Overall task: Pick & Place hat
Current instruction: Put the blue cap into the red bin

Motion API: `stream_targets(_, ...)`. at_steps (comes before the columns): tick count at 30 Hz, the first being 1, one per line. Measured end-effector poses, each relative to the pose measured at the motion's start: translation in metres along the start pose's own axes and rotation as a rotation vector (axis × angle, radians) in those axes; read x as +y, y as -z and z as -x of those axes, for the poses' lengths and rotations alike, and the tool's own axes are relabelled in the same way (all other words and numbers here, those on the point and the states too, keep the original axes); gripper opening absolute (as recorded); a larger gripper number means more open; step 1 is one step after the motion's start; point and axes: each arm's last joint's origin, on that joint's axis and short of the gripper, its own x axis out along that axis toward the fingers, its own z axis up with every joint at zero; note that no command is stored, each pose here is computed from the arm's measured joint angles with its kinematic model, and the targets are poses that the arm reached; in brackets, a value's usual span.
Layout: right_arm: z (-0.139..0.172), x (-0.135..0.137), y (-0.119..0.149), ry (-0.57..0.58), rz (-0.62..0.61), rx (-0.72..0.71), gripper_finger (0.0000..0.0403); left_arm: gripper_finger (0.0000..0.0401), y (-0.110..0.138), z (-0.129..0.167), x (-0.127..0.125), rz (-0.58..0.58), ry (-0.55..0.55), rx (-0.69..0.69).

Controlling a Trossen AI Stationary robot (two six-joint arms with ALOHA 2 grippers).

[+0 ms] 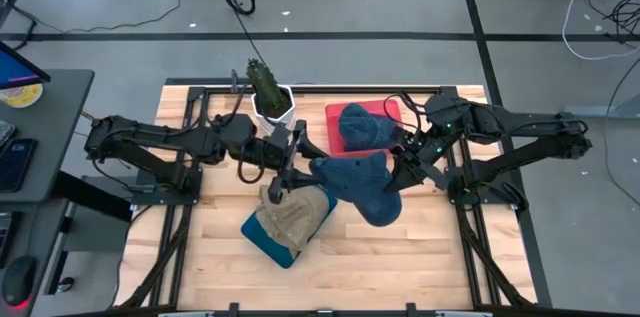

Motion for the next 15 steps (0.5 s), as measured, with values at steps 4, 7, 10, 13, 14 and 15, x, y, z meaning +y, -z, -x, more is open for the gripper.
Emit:
stream_targets(4, -0.0009, 0.0002, -0.0015, -0.008, 0.009, -0.008, 0.0005, 0.0220, 0.0003, -0.0010, 0.0001, -0.001, 0.004, -0.003)
stream_targets(7, -0.0010, 0.0006, -0.0020, -0.012, 0.017, -0.012, 0.0006, 0.0178, -0.0017, -0.0007, -0.0003, -0.004, 0.008, -0.023)
stream_targets(10, -0.0010, 0.0006, -0.0020, -0.012, 0.016, -0.011, 0.0006, 0.0125, -0.0014, -0.0008, -0.0002, -0.004, 0.007, -0.020)
stream_targets(13, -0.0010, 0.0006, -0.0020, -0.012, 0.016, -0.011, 0.0006, 0.0066, -0.0013, -0.0008, -0.0007, -0.005, 0.022, -0.017)
stream_targets(14, -0.0010, 0.0006, -0.0021, -0.012, 0.012, -0.012, 0.0007, 0.0045, -0.0013, -0.0008, -0.0010, -0.005, 0.032, -0.015)
stream_targets(15, -0.0010, 0.0007, -0.0022, -0.013, 0.005, -0.013, 0.0008, 0.0025, -0.0012, -0.0008, -0.0013, -0.005, 0.043, -0.012)
